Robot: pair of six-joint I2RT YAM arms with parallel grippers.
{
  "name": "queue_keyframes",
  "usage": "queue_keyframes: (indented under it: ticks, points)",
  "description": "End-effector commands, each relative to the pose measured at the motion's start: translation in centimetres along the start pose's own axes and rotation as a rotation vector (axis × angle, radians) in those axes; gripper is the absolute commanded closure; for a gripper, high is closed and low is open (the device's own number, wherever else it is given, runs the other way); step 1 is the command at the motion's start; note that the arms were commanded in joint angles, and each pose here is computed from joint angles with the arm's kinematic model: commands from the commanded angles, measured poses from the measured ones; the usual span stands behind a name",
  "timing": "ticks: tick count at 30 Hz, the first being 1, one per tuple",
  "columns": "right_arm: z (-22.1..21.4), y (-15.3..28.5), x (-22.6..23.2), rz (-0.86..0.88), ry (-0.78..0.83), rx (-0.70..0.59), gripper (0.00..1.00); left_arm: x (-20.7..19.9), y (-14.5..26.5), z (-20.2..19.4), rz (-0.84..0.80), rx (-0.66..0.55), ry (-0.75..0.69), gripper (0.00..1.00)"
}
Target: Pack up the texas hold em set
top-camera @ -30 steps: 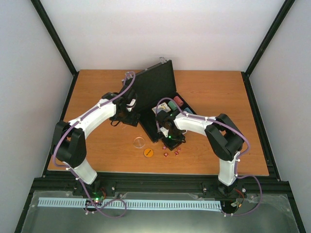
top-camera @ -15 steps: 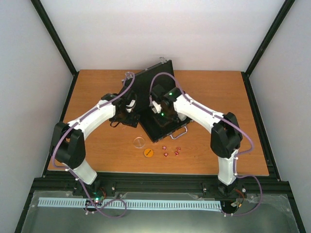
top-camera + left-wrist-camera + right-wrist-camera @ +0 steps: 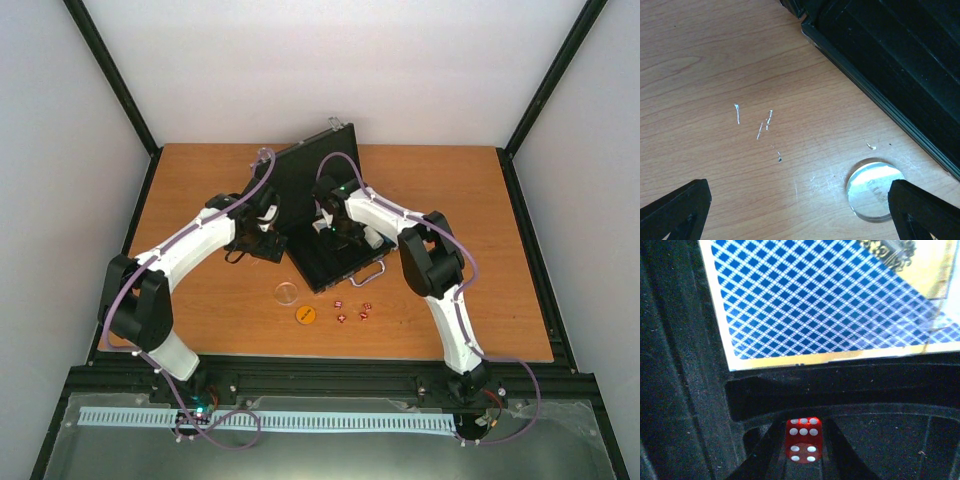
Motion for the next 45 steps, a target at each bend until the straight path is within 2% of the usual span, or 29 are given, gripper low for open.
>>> queue_keyframes:
  ticks: [1, 12, 22, 26, 30, 34, 36, 45]
  points:
    - [2.1, 1.8, -0.2, 0.0, -0.015, -0.108, 0.97, 0.2, 0.9, 0.2, -0.004, -0.036, -0.007, 0.0]
    - [2.9, 4.0, 0.3, 0.058, 0.024, -0.19, 0.97, 0.1, 0.4, 0.3, -0.002, -0.025, -0.007, 0.0]
    - [3.2, 0.2, 0.6, 0.075, 0.044, -0.154, 0.97, 0.1, 0.2, 0.4, -0.003, -0.017, -0.009, 0.0]
    - [3.0, 0.0, 0.8, 0.098, 0.036, -0.144, 0.96, 0.1, 0.0, 0.3, -0.002, -0.011, -0.009, 0.0]
    - [2.8, 0.3, 0.8, 0.105, 0.04, -0.139, 0.86, 0.0, -0.3, 0.3, -0.005, -0.005, -0.011, 0.0]
    - [2.7, 0.9, 0.9, 0.114, 0.048, -0.142, 0.6, -0.1, -0.4, 0.5, -0.01, -0.002, -0.011, 0.0]
    - [2.8, 1.4, 0.9, 0.119, 0.049, -0.154, 0.51, -0.1, -0.4, 0.5, -0.01, -0.004, -0.012, 0.0]
    - [3.3, 4.9, 1.4, 0.165, 0.064, -0.217, 0.43, -0.1, -0.3, 0.5, -0.012, -0.006, -0.012, 0.0]
Point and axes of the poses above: each gripper's point midway between its finger pads, its own y axis back along the fingers, its own x axis along the line the jaws close on, z = x × y, the point moved 8 cm from there along y, back along the fingers, and after that the axes turned 4 degrees about -y, right-handed, at the moved point
